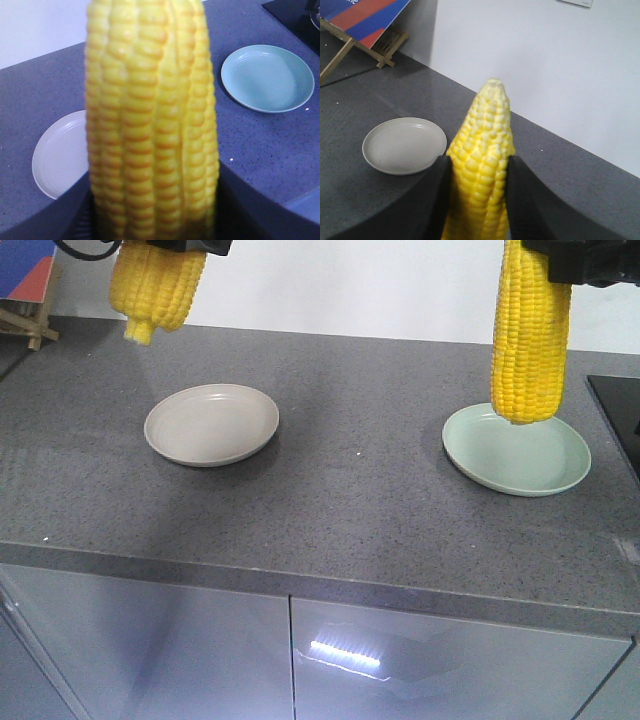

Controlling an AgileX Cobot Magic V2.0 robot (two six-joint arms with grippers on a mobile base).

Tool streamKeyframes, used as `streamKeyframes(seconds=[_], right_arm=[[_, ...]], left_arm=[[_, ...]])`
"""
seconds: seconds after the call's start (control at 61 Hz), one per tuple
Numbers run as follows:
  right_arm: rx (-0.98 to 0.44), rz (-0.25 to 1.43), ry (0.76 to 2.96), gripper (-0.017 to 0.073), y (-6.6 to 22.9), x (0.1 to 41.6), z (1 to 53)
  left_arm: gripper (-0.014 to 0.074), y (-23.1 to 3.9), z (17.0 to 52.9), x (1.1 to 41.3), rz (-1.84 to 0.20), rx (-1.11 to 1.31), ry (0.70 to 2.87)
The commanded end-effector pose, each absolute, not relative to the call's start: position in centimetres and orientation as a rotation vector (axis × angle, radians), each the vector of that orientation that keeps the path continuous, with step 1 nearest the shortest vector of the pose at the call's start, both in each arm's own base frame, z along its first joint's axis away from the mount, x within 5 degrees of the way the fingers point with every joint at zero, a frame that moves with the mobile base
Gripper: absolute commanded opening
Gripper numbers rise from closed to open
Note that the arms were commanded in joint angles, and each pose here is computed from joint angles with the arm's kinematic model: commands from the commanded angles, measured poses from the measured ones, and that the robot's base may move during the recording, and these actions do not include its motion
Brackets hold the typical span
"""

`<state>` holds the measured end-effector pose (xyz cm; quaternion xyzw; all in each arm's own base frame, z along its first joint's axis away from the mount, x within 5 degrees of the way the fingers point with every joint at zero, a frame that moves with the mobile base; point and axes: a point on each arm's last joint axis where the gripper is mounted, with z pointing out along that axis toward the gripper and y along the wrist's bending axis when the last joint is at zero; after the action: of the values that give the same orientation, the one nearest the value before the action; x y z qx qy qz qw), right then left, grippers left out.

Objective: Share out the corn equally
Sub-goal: 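Align the base in front of the two empty plates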

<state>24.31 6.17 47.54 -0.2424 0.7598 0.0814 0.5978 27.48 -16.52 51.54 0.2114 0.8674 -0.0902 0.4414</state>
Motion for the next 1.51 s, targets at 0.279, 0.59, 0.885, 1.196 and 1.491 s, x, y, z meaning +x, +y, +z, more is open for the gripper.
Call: streamKeyframes(seconds=[0.279, 0.59, 0.885, 1.196, 1.491], right_arm=[[-0.509, 0.171, 1.657, -0.0006, 5.76, 23.46, 49.65], [-0.509, 0.171, 1.657, -0.0006, 5.76, 23.46, 49.65], [-0.509, 0.171, 1.657, -0.0006, 5.76, 23.46, 49.65], [-0.509, 0.171, 1.657, -0.0006, 5.76, 23.46, 49.65], [-0.509, 0.171, 1.657, -0.0006, 5.76, 23.46, 49.65]], left_arm=[[-0.0006, -15.67, 53.57, 26.13, -0.254, 0.493, 2.065], [-0.0006, -15.67, 53.57, 26.13, -0.254, 0.493, 2.065], [-0.0006, -15.67, 53.57, 26.13, -0.254, 0.493, 2.065], [-0.0006, -15.67, 53.57, 26.13, -0.254, 0.493, 2.065], [-0.0006, -15.67, 53.57, 26.13, -0.254, 0.493, 2.065]])
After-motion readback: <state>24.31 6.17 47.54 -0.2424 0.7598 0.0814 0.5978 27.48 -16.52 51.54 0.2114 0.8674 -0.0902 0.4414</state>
